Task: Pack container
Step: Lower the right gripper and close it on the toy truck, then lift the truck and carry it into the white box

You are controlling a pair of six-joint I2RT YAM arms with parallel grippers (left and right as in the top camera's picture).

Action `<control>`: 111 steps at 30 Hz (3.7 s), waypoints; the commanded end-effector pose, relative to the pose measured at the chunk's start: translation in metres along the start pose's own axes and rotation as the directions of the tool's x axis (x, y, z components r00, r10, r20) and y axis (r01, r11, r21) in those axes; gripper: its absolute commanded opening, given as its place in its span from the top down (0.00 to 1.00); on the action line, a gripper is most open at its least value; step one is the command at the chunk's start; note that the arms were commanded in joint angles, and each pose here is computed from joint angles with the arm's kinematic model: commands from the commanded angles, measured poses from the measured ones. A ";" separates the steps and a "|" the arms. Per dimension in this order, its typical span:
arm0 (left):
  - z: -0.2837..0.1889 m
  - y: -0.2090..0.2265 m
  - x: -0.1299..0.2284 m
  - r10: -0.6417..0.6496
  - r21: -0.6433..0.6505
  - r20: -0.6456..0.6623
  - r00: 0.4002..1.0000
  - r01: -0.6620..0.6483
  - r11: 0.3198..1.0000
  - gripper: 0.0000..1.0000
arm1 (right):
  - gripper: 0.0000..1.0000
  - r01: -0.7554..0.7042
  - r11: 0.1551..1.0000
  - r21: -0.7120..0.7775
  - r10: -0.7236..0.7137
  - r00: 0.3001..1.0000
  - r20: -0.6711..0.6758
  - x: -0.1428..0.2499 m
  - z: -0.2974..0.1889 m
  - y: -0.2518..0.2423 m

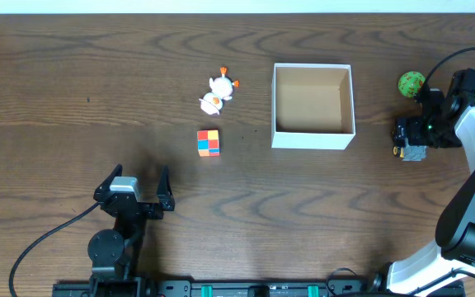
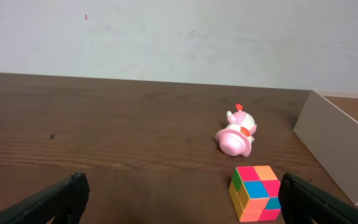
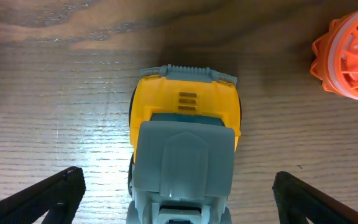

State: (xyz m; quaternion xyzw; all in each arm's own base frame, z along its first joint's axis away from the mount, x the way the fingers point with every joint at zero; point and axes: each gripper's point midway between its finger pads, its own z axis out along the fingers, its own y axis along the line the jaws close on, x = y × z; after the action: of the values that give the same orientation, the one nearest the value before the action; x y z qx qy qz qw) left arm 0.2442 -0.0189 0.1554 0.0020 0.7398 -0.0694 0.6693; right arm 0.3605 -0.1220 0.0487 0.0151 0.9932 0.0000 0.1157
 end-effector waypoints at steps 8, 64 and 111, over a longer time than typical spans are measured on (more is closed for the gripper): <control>0.001 -0.001 0.016 0.009 0.010 -0.047 0.999 -0.009 1.000 0.02 | 0.01 -0.021 1.000 0.002 0.021 1.000 -0.009 0.005 0.006 -0.001; 0.001 -0.001 0.016 0.009 0.010 -0.047 0.999 -0.009 1.000 0.02 | 0.52 -0.110 0.994 0.016 0.110 0.994 0.016 -0.001 0.006 -0.004; 0.001 -0.001 0.016 0.009 0.010 -0.047 0.999 -0.009 1.000 0.02 | 0.54 0.063 0.995 -0.082 -0.039 0.961 0.273 -0.112 -0.089 0.207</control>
State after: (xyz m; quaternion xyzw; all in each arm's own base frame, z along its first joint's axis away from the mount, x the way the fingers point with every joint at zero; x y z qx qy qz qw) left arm 0.2442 -0.0190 0.1553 0.0021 0.7399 -0.0695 0.6691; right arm 0.4573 0.0905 0.1754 -0.0523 0.9631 0.0472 0.2597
